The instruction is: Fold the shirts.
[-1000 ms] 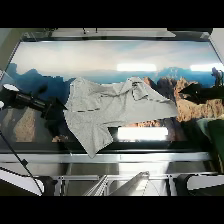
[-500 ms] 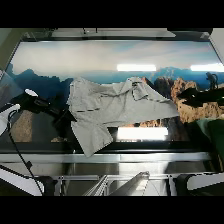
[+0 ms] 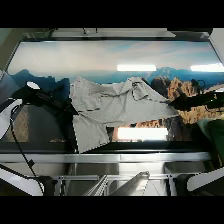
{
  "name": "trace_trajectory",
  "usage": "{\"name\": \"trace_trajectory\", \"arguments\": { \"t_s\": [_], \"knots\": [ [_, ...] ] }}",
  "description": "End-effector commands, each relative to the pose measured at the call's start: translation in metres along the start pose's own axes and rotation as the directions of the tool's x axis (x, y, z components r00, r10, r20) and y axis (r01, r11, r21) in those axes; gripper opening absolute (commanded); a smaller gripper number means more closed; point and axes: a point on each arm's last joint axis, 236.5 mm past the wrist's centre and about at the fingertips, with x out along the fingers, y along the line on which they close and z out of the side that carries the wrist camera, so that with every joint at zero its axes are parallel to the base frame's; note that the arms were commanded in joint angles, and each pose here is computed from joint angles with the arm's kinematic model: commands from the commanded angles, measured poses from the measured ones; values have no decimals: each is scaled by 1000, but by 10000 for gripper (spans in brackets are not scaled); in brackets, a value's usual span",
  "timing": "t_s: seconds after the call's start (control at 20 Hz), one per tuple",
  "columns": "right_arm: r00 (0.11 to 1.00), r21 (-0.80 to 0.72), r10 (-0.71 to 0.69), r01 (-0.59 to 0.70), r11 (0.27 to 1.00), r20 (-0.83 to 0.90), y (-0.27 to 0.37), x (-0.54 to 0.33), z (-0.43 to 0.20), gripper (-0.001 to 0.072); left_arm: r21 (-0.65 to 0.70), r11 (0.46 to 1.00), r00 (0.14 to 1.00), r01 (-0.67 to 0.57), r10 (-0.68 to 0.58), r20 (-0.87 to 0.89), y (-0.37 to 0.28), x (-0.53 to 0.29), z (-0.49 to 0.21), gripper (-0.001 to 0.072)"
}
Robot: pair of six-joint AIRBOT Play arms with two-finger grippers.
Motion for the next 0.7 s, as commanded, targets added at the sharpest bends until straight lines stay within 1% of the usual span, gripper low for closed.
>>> {"name": "trace_trajectory", "arguments": {
  "t_s": [0.0, 0.05, 0.1, 0.15, 0.2, 0.35, 0.45, 0.5, 0.55, 0.6, 0.65],
  "knots": [
    [988, -17, 73, -76, 997, -137, 26, 11, -27, 183, -17, 1000, 1000, 9, -9, -25, 2, 6, -9, 22],
    [983, -27, 82, -88, 996, -165, 33, 15, -32, 83, -17, 1000, 999, 13, -13, -32, 2, 6, -11, 26],
    [979, -37, 88, -96, 995, -184, 40, 21, -34, 32, -9, 1000, 999, 27, -27, -44, -2, 6, -14, 26],
    [974, -43, 102, -112, 993, -200, 49, 25, -37, 16, 4, 999, 997, 50, -50, -53, -9, 3, -17, 25],
    [970, -57, 113, -128, 990, -214, 60, 29, -38, 16, 24, 997, 996, 77, -75, -52, -19, -1, -19, 26],
    [969, -120, 142, -169, 978, -202, 97, 22, -37, 15, 136, 979, 988, 153, -155, 3, -61, -33, -25, 26],
    [968, -203, 200, -228, 952, -149, 143, -4, -33, 15, 238, 944, 963, 227, -254, 89, -103, -76, -32, 26],
    [964, -267, 240, -262, 927, -114, 175, -24, -34, 15, 332, 897, 926, 293, -353, 137, -137, -108, -41, 26],
    [960, -345, 274, -277, 897, -61, 209, -47, -35, 14, 449, 823, 865, 348, -467, 186, -175, -146, -55, 25],
    [951, -428, 310, -282, 858, -5, 245, -72, -40, 15, 578, 726, 788, 372, -577, 217, -213, -186, -77, 25],
    [929, -539, 366, -280, 795, 58, 290, -103, -51, 15, 714, 600, 688, 361, -688, 230, -251, -232, -111, 24]
  ]
}}
